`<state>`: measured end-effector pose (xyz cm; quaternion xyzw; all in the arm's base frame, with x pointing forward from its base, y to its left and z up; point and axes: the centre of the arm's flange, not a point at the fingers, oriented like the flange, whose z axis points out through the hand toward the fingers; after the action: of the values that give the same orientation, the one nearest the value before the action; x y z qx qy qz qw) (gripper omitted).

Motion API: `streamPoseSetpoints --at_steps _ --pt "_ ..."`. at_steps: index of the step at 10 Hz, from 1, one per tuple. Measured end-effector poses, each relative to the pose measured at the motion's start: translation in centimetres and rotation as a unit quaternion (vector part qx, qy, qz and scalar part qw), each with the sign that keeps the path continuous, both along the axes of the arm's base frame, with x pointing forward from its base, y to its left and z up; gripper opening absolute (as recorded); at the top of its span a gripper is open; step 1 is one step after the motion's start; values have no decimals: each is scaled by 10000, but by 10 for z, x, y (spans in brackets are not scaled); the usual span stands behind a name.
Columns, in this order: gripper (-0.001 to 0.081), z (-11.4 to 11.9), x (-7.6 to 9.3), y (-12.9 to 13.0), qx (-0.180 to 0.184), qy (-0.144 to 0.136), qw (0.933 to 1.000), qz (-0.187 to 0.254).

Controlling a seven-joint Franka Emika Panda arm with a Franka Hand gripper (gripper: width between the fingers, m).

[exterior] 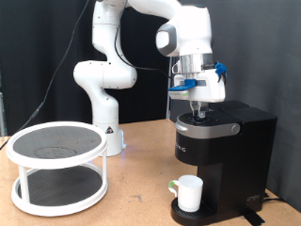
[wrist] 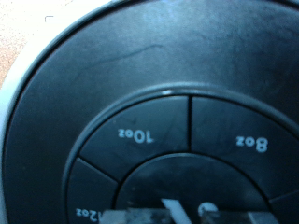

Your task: Make a cup of coffee with the keurig machine

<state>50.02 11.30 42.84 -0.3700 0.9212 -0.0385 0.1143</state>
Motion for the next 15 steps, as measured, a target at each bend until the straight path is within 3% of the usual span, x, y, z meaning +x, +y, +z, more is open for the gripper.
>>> streamPoseSetpoints --at_steps 7,13,15 --pt "0 -2 5 -3 67 78 9999 -53" --pt "0 -3 21 -14 504 725 9959 -171" --pt "0 -4 23 -15 552 819 9950 -163"
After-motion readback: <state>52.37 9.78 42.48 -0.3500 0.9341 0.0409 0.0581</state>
